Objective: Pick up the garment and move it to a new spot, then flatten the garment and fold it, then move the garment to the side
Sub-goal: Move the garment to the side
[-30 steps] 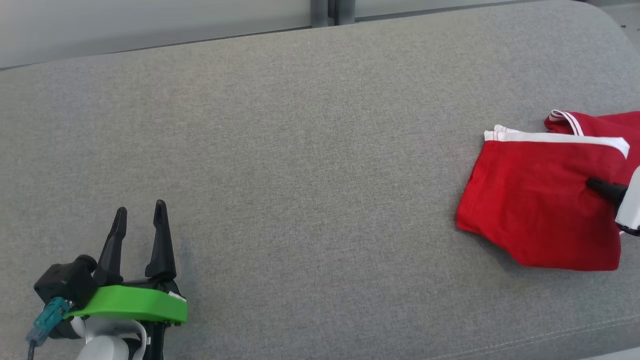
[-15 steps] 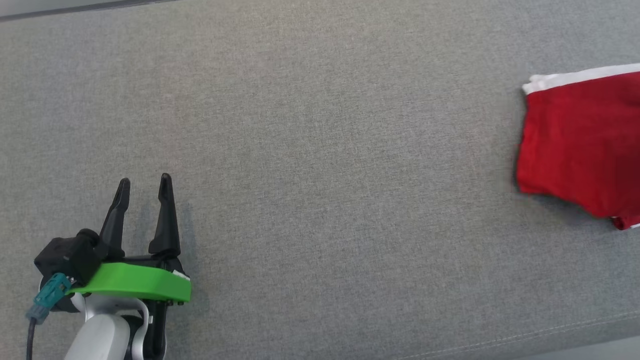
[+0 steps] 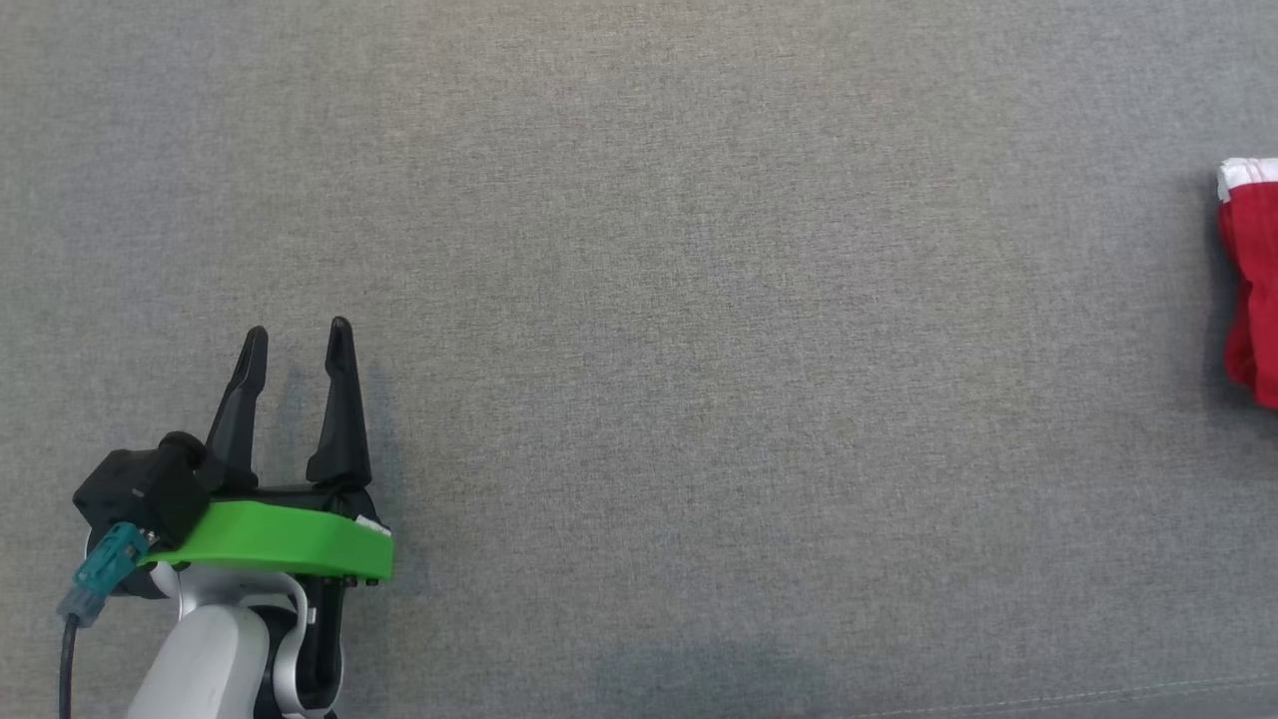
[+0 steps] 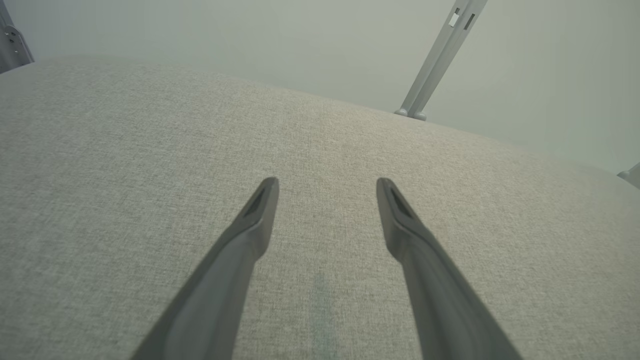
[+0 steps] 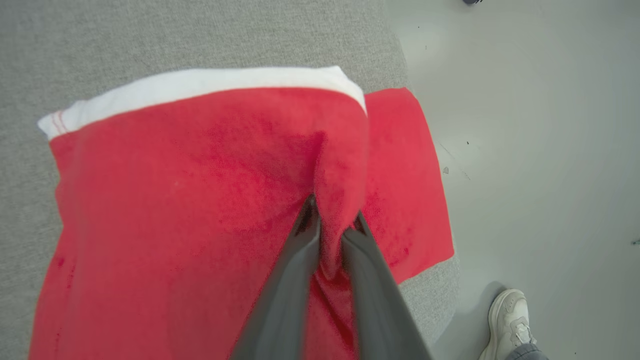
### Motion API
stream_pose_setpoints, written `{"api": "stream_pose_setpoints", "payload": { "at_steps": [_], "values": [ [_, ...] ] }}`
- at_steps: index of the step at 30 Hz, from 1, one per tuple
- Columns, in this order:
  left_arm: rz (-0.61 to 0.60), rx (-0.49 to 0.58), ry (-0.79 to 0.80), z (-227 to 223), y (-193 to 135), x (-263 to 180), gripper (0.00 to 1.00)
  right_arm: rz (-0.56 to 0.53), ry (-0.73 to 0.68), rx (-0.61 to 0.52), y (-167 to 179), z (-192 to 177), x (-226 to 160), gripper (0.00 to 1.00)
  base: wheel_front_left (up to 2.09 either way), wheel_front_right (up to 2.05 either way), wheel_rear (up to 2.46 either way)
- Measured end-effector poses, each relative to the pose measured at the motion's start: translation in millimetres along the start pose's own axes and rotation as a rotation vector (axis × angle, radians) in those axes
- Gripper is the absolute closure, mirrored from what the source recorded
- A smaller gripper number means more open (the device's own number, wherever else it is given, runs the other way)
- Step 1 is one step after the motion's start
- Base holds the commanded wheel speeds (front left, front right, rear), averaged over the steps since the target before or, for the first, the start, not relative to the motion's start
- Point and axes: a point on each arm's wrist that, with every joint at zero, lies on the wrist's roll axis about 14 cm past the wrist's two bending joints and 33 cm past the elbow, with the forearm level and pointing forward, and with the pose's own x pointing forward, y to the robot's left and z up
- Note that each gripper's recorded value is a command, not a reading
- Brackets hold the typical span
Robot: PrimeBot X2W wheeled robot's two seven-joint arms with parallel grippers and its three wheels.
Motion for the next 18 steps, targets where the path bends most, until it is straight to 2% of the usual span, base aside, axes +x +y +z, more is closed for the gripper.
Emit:
{"api": "stream_pose_setpoints", "payload": {
  "at_steps": [1, 2, 3, 9, 12, 15, 18],
  "values": [
    [0.008, 0.001, 0.001, 0, 2, -1, 0.00, -0.010, 0.013, -0.006, 0, -4, 4, 0.37, 0.00, 0.00, 0.00],
    [0.014, 0.000, -0.003, 1, 4, -2, 0.00, -0.015, 0.021, -0.010, 0, -7, 6, 0.37, 0.00, 0.00, 0.00],
    [0.019, -0.002, -0.006, 2, 4, -3, 0.00, -0.030, 0.016, -0.025, -1, -8, 9, 0.00, 0.00, 0.00, 0.00],
    [0.042, -0.002, -0.026, 9, 11, -11, 0.00, -0.079, 0.048, -0.051, -9, -23, 13, 0.00, 0.00, 0.00, 0.00],
    [0.050, 0.000, -0.039, 14, 12, -19, 0.00, -0.066, -0.102, -0.078, -4, 0, 0, 0.00, 0.00, 0.00, 0.00],
    [0.060, 0.007, -0.048, 17, 16, -26, 0.00, -0.031, -0.352, -0.052, 6, 40, -23, 0.00, 0.00, 0.00, 0.00],
    [0.062, 0.013, -0.049, 18, 19, -36, 0.00, 0.035, -0.550, -0.057, 29, 62, -48, 0.00, 0.00, 0.00, 0.00]
  ]
}}
